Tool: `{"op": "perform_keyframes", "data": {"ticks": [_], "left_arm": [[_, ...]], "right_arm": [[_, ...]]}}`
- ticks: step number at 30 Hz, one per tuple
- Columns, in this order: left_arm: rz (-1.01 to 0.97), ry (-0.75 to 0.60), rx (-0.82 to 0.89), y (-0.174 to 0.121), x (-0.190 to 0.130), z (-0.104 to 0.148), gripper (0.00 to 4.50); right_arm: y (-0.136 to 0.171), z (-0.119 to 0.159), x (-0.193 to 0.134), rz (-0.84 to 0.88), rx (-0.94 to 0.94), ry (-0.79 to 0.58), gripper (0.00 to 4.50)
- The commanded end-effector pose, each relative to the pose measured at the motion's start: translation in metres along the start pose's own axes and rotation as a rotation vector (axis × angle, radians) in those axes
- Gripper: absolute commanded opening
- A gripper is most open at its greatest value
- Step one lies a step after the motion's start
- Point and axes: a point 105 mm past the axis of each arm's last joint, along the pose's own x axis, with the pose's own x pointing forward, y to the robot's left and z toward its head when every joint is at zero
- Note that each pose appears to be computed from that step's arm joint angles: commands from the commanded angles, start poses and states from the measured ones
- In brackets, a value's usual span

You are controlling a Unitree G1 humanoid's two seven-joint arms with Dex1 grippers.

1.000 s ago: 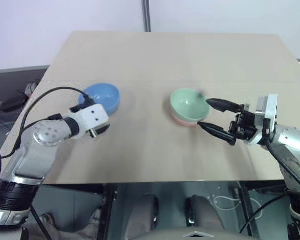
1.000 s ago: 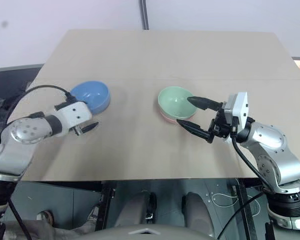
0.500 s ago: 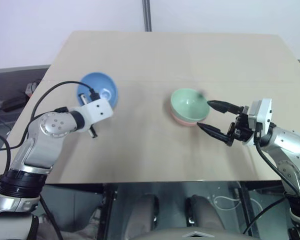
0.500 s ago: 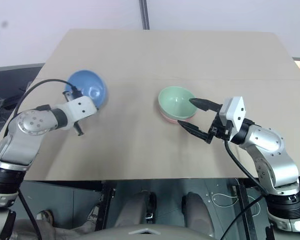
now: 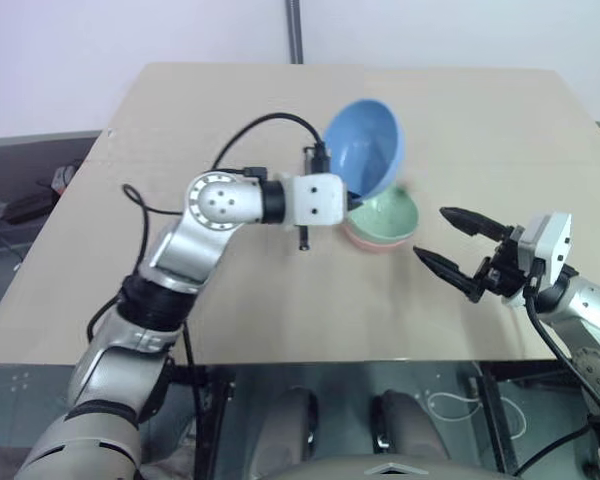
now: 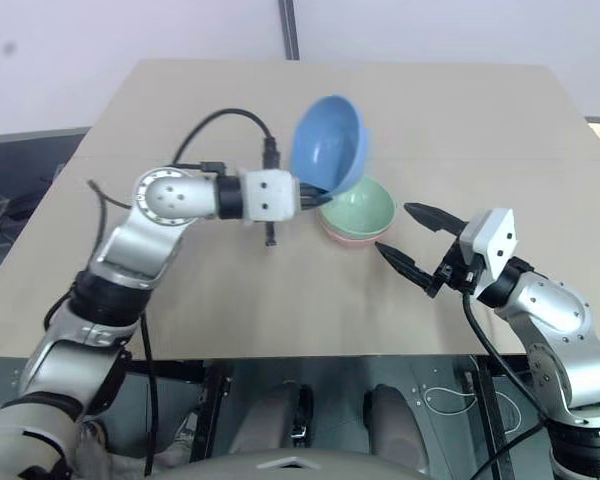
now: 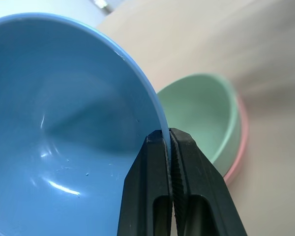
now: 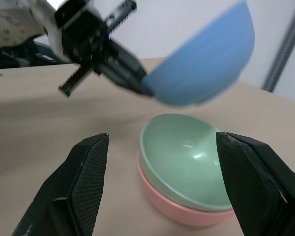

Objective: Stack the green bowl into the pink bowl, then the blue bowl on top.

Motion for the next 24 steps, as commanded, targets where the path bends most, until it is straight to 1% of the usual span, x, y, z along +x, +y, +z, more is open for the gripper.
{"op": "perform_keyframes", "data": {"ticks": [1, 4, 7, 11, 14, 16, 18, 19, 21, 24], "left_arm": [[0.006, -0.054, 0.085, 0.01, 0.007, 0.011, 0.99], [0.047, -0.103, 0.107, 0.014, 0.01, 0.018, 2.35], [0.102, -0.156, 0.072, 0.023, -0.001, 0.023, 2.35], [0.18, -0.195, -0.139, 0.033, -0.033, 0.016, 2.35], [0.364, -0.133, -0.168, 0.04, -0.068, -0.001, 2.35], [0.389, -0.114, -0.228, 0.033, -0.082, -0.01, 2.35], [0.429, -0.199, -0.453, 0.02, -0.098, -0.02, 2.35], [0.465, -0.201, -0.501, 0.014, -0.106, -0.026, 2.35], [0.487, -0.146, -0.53, 0.0, -0.119, -0.036, 2.35], [0.423, -0.066, -0.622, -0.033, -0.136, -0.05, 2.35]], "right_arm": [[0.003, 0.014, -0.004, -0.016, -0.053, -0.027, 3.78], [0.004, 0.014, -0.005, -0.033, -0.054, -0.024, 3.78], [0.005, 0.012, -0.006, -0.036, -0.051, -0.02, 3.78], [0.005, 0.006, -0.006, -0.032, -0.048, 0.003, 3.78], [0.001, -0.001, -0.01, -0.037, -0.047, 0.042, 3.78], [-0.002, -0.006, -0.014, -0.04, -0.052, 0.072, 3.78], [-0.006, -0.013, -0.025, -0.048, -0.057, 0.125, 3.78], [-0.008, -0.016, -0.031, -0.051, -0.057, 0.147, 3.78], [-0.012, -0.02, -0.042, -0.059, -0.059, 0.186, 3.78], [-0.026, -0.026, -0.065, -0.104, -0.082, 0.265, 3.78]]}}
